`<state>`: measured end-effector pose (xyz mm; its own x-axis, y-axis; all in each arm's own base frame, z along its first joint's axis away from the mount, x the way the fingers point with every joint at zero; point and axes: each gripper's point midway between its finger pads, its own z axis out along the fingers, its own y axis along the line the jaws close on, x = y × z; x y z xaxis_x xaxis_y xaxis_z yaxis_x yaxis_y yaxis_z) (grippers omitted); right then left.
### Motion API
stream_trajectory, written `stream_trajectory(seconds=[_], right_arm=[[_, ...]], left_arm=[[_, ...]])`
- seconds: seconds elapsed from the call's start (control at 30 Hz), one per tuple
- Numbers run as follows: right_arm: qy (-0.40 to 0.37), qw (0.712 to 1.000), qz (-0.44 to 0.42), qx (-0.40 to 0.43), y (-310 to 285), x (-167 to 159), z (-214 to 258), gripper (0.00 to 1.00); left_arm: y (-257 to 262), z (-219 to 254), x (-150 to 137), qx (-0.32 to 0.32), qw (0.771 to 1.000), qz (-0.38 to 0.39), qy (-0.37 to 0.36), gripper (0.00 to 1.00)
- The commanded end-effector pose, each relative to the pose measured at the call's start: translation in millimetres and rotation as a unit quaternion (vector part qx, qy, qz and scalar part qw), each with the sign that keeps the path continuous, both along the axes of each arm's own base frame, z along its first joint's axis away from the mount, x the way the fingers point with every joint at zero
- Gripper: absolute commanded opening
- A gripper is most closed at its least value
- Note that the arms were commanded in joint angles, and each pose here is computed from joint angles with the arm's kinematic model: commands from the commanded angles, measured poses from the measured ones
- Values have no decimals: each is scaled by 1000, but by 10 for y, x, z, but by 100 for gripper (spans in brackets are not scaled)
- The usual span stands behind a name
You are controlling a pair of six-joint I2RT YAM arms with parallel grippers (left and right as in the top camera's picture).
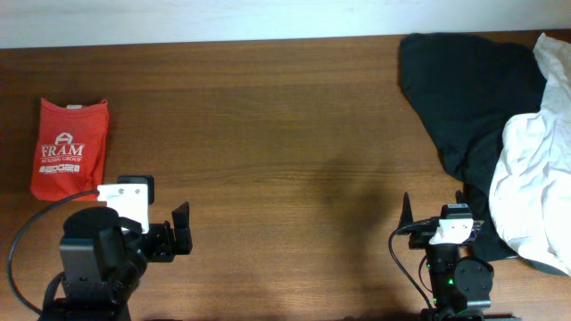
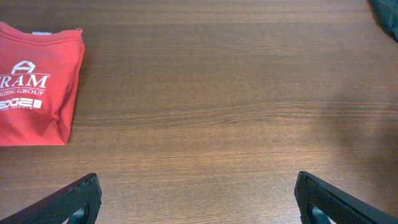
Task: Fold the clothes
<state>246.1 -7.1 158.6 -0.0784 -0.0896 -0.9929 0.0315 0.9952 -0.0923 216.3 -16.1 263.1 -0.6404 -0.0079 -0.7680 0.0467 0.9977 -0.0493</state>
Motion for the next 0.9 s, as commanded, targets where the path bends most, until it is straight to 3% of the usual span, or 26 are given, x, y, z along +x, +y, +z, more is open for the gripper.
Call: stream_trajectory(seconds=[0.0,0.87], right_arm=[[2,1000,3,-3,4,-2,-32,99],[2,1000,3,-3,5,-2,-32,99]], left_arm=[[1,-12,-4,4,1000,-4,1,99],[62,-45,-47,14,1000,9,9,99]])
